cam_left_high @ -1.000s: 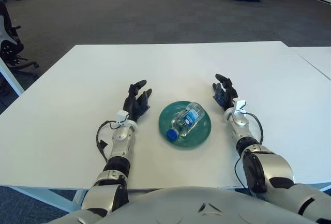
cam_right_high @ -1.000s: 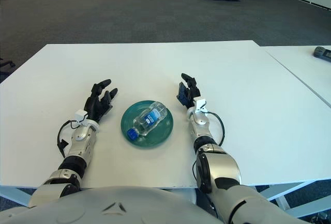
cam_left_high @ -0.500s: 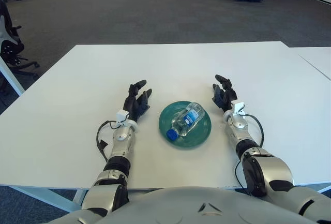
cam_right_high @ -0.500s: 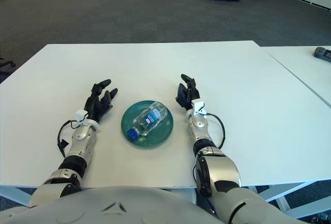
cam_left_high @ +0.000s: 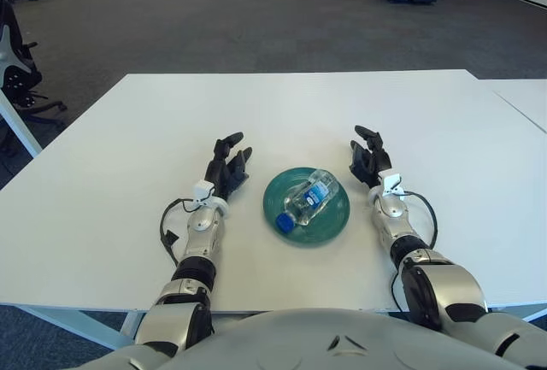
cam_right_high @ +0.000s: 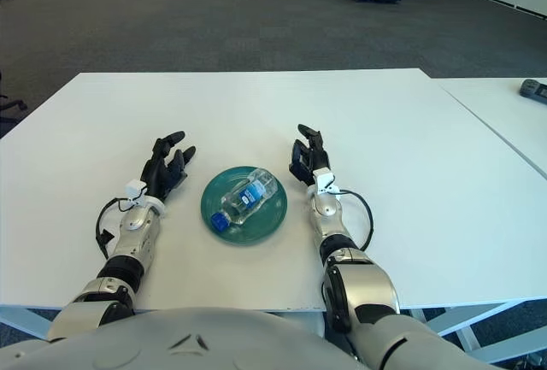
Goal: Put the bottle into the plate.
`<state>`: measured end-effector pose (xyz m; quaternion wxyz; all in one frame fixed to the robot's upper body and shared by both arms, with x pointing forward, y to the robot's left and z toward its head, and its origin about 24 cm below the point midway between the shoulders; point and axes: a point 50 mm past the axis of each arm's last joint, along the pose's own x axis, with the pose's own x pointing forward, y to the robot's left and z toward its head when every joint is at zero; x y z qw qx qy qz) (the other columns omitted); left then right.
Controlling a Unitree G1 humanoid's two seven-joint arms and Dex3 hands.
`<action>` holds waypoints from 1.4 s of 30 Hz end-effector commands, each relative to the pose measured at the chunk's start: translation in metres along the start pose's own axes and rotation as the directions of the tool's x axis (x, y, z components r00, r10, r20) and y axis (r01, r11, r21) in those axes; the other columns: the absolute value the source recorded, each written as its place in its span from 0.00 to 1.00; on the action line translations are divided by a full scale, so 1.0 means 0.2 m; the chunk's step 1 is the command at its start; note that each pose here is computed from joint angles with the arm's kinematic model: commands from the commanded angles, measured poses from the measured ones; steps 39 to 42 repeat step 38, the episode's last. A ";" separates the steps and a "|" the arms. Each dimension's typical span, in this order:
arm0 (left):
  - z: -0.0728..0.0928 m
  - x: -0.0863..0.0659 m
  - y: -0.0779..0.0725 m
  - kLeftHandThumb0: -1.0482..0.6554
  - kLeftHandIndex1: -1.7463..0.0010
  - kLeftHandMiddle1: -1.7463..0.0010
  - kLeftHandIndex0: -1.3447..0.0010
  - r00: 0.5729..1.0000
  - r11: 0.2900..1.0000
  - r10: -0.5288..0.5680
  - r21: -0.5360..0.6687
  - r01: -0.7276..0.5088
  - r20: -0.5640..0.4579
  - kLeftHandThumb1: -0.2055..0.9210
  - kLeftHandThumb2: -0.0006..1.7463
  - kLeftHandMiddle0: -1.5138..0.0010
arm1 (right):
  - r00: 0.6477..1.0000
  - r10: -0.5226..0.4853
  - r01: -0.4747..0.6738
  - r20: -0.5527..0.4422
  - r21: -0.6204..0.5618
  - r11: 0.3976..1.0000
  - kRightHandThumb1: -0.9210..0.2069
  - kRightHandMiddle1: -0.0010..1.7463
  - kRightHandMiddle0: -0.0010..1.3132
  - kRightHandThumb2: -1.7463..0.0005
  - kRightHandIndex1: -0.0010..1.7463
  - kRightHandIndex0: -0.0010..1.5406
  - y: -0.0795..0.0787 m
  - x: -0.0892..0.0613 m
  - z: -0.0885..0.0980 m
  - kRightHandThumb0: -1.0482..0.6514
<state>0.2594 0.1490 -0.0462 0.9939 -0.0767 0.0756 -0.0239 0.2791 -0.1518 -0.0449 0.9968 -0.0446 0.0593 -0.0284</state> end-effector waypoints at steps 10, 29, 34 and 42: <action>-0.05 -0.01 0.02 0.21 0.43 0.90 0.99 0.997 1.000 0.015 0.005 -0.015 -0.071 1.00 0.45 0.63 | 0.982 -0.019 0.021 -0.190 0.009 1.000 0.00 0.46 0.00 0.47 0.04 0.31 0.00 -0.19 -0.22 0.21; -0.04 0.00 0.04 0.21 0.43 0.88 0.99 0.997 1.000 0.022 0.012 -0.021 -0.073 1.00 0.46 0.62 | 0.983 -0.035 0.042 -0.183 0.032 0.999 0.00 0.48 0.00 0.47 0.04 0.32 0.02 -0.21 -0.23 0.21; -0.03 0.01 0.04 0.21 0.43 0.87 0.99 0.997 1.000 0.023 0.014 -0.022 -0.072 1.00 0.46 0.61 | 0.982 -0.040 0.046 -0.186 0.028 0.999 0.00 0.49 0.00 0.47 0.04 0.32 0.02 -0.22 -0.23 0.21; -0.02 0.01 0.04 0.21 0.42 0.86 0.99 0.997 1.000 0.023 0.014 -0.022 -0.069 1.00 0.46 0.61 | 0.981 -0.043 0.049 -0.189 0.025 0.998 0.00 0.49 0.00 0.46 0.04 0.33 0.02 -0.22 -0.24 0.20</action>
